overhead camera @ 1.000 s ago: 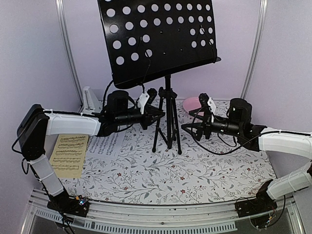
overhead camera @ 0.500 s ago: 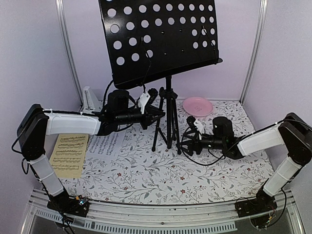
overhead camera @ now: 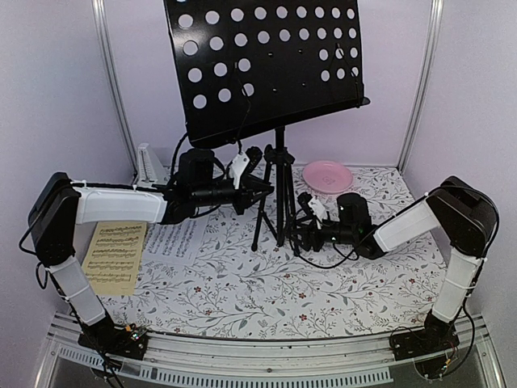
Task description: Set up the instrument practice props
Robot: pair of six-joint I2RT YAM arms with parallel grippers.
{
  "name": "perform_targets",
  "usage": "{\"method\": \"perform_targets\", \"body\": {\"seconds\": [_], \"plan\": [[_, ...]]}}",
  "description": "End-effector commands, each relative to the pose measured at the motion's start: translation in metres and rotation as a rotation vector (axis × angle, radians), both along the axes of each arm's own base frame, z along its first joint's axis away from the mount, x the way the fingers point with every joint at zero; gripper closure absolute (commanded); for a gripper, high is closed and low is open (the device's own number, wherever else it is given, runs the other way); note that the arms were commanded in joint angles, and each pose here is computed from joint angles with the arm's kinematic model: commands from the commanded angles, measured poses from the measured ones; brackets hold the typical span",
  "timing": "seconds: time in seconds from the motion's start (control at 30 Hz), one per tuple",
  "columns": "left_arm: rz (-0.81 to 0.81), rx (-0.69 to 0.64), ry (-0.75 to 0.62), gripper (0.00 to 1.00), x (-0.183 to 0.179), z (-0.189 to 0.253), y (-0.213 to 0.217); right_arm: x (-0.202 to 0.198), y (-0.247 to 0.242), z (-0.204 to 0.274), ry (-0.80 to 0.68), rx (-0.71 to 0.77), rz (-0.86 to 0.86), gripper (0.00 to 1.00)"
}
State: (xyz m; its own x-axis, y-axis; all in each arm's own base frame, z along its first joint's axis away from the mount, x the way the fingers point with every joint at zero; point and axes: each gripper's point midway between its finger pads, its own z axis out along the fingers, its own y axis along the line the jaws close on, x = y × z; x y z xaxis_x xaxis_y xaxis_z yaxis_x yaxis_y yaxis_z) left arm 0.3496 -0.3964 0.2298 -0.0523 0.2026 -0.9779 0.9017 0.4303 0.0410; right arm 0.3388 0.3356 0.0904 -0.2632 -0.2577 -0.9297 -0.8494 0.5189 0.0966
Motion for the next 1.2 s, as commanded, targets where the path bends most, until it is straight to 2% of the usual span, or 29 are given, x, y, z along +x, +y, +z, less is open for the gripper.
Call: {"method": "perform_targets", "body": {"seconds": [0.0, 0.17, 0.27, 0.93, 1.17], "plan": [[0.079, 0.022, -0.091, 1.00, 0.018, 0.021, 0.012, 0.011, 0.004, 0.009, -0.036, 0.021, -0.006, 0.52], [0.085, 0.027, -0.096, 1.00, 0.018, 0.024, 0.014, 0.008, 0.000, 0.019, -0.031, 0.039, -0.023, 0.85], [0.091, 0.037, -0.104, 1.00, 0.019, 0.024, 0.015, 0.005, -0.004, 0.027, -0.037, 0.047, -0.037, 0.99], [0.136, 0.098, -0.150, 1.00, 0.012, 0.030, 0.040, -0.041, -0.027, 0.020, 0.091, 0.051, -0.068, 1.00], [0.098, 0.076, -0.121, 0.98, -0.002, 0.026, 0.041, -0.053, -0.025, 0.010, 0.142, 0.049, -0.050, 1.00]]}}
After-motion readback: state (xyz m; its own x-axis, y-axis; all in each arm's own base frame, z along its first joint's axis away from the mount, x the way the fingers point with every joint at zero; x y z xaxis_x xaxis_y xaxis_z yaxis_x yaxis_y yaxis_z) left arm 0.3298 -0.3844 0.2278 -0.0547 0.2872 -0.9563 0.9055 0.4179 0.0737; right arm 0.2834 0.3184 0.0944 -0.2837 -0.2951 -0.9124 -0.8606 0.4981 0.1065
